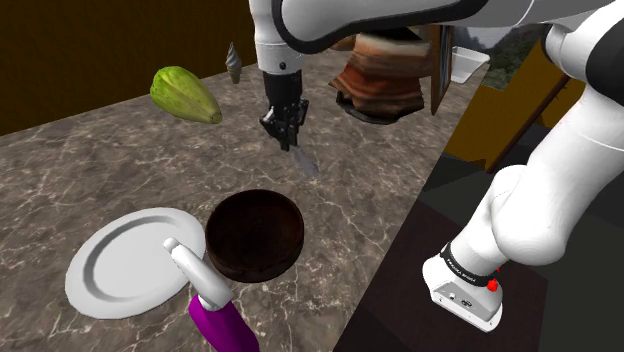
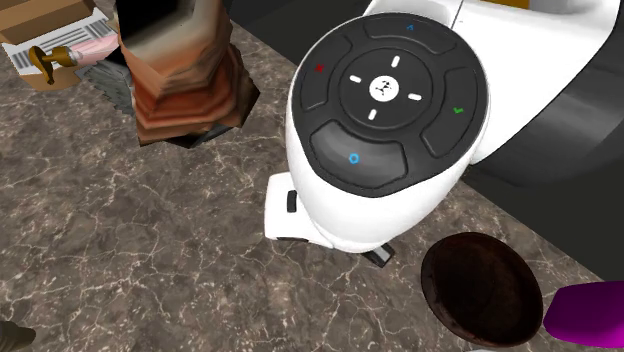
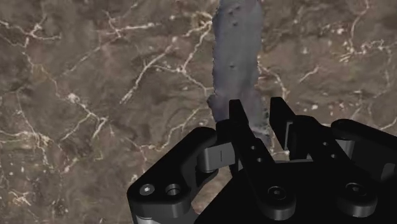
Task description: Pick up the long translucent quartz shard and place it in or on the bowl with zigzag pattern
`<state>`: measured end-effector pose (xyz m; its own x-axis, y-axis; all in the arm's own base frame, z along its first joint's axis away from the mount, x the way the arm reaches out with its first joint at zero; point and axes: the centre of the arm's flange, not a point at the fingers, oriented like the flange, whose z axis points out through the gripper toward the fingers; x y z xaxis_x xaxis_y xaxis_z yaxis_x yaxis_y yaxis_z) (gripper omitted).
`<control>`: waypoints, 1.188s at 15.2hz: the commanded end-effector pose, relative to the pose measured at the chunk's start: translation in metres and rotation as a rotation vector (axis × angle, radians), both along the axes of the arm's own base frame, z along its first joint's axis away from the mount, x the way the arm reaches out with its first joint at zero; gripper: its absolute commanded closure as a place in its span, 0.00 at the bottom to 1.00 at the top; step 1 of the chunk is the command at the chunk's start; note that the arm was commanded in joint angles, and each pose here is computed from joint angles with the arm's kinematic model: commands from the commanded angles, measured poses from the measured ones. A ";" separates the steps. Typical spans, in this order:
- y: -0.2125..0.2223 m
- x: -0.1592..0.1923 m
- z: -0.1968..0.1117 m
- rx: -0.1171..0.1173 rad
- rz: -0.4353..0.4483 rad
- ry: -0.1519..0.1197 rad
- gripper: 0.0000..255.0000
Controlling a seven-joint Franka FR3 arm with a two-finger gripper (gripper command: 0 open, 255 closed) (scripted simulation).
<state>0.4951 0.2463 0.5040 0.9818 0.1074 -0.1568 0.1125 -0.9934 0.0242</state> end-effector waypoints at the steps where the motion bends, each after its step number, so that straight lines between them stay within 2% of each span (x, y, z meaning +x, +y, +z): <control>1: 0.001 0.000 0.010 0.000 0.000 0.000 1.00; 3: 0.001 0.000 0.021 0.000 0.000 0.000 1.00; 4: 0.000 0.000 0.016 0.000 0.000 0.000 1.00; 5: 0.000 0.000 0.016 0.000 0.000 0.000 0.00; 8: -0.007 -0.074 -0.015 0.074 0.097 -0.317 0.00; 9: -0.009 -0.086 -0.023 0.089 0.116 -0.377 0.00; 18: -0.007 -0.078 -0.062 0.088 0.116 -0.377 0.00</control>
<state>0.4169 0.2398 0.4447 0.9493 0.2179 0.2267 0.2236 -0.9747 0.0004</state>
